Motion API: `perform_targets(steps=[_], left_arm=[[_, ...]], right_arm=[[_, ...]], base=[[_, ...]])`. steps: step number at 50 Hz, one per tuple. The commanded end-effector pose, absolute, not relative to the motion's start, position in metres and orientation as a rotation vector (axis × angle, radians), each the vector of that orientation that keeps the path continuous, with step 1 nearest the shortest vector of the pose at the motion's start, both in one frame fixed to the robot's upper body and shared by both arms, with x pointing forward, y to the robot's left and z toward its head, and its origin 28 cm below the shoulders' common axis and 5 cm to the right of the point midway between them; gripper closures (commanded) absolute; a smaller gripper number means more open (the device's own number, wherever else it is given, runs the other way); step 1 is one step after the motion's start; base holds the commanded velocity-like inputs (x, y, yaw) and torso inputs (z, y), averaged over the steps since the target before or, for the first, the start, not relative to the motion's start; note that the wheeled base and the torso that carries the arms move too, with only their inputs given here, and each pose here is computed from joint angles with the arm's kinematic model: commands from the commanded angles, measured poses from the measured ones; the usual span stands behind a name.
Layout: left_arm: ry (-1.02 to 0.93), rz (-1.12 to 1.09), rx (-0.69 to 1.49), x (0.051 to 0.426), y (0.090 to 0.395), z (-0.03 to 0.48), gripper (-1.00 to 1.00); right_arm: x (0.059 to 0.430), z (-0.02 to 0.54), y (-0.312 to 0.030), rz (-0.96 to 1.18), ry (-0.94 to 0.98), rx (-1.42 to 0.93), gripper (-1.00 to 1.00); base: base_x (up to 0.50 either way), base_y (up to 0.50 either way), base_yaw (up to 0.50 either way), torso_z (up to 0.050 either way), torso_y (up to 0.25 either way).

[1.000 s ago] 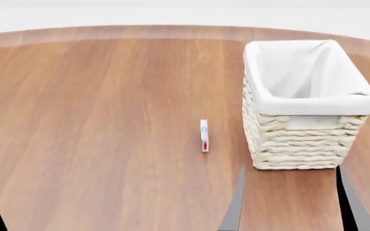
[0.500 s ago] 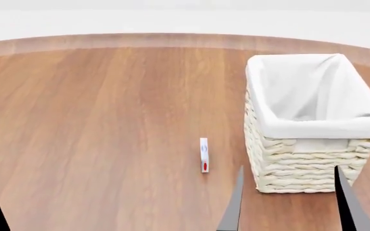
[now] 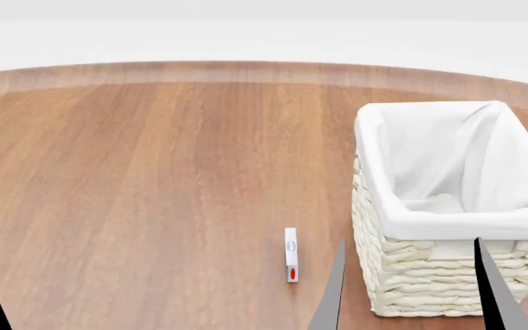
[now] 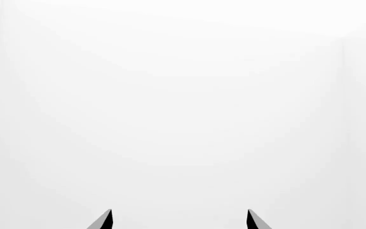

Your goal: Pick up the tomato sauce, and put it in the basket.

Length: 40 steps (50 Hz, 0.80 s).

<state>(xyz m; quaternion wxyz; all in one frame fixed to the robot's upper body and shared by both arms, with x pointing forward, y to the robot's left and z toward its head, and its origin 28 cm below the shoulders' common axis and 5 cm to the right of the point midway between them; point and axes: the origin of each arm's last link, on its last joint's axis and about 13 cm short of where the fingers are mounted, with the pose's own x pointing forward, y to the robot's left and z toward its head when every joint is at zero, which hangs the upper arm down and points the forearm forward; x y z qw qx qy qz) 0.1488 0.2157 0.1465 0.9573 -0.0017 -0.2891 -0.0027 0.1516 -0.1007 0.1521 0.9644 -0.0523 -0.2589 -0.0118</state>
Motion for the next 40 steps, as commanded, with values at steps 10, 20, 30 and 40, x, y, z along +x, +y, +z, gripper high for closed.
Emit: perform_targets(steps=[10,20,30,40], left_arm=[[-0.582,-0.004,0.000,0.150,0.216,0.145,-1.00],[-0.578,-0.009,0.001,0.149,0.215,0.144,-1.00],[-0.568,-0.019,-0.011,0.151,0.215,0.141,-1.00],[-0.557,-0.019,-0.018,0.153,0.216,0.138,-1.00]], right_arm=[[0.154,0.150,-0.101,-0.045,-0.531,-0.116,-1.00],[0.157,0.131,-0.102,-0.060,-0.452,-0.100,-1.00],[0.138,0.103,-0.106,-0.059,-0.296,-0.107,-1.00],[0.119,0.083,-0.108,-0.067,-0.157,-0.071,-1.00]], base=[[0.03,0.00,0.00,0.000,0.000],[0.00,0.00,0.00,0.000,0.000],[0.00,0.00,0.00,0.000,0.000],[0.00,0.00,0.00,0.000,0.000]])
